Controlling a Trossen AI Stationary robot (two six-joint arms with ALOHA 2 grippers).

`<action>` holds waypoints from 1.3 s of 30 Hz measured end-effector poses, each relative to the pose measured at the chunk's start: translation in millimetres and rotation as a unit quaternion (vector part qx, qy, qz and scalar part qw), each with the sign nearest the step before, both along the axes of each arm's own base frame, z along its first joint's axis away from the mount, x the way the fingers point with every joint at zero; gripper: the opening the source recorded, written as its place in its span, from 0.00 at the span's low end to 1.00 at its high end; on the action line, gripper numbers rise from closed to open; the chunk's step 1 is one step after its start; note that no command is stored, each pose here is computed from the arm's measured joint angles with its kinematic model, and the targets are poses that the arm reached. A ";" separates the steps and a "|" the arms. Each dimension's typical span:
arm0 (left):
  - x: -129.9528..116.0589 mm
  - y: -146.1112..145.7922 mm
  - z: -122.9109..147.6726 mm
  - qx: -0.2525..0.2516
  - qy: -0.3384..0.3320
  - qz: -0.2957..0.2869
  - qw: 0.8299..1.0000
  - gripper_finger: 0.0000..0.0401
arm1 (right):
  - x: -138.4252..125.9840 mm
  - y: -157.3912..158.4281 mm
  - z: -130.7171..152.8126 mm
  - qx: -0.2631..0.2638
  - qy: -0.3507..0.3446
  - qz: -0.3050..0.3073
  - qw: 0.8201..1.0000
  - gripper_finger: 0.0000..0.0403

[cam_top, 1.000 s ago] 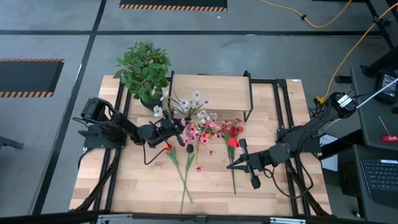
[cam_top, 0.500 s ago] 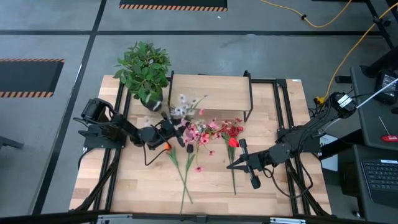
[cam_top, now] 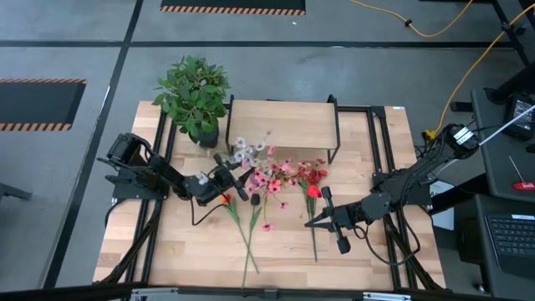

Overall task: Pick and place flowers into a vace then onto a shelf
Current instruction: Put the white flowers into the purple vase, then put the orange flower into the purple vase

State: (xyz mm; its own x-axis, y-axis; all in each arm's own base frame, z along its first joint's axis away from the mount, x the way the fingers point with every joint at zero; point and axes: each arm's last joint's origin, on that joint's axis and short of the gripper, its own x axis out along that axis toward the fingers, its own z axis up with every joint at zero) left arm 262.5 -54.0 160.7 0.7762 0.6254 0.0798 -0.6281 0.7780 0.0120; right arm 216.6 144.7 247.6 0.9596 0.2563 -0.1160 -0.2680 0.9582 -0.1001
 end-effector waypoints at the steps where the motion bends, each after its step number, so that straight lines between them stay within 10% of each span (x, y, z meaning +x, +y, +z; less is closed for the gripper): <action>1: -0.8 -1.3 0.9 0.003 0.002 0.004 1.000 0.41 | 0.0 0.0 0.0 0.000 0.000 0.000 1.000 0.02; 26: -30.0 -43.8 22.3 0.018 0.033 0.075 0.997 0.43 | 0.0 -0.1 -0.9 0.006 0.006 -0.001 1.000 0.02; 39: -74.9 -106.1 33.8 -0.028 0.016 -0.008 0.999 0.41 | -0.1 -0.1 -1.0 0.009 0.008 -0.001 1.000 0.02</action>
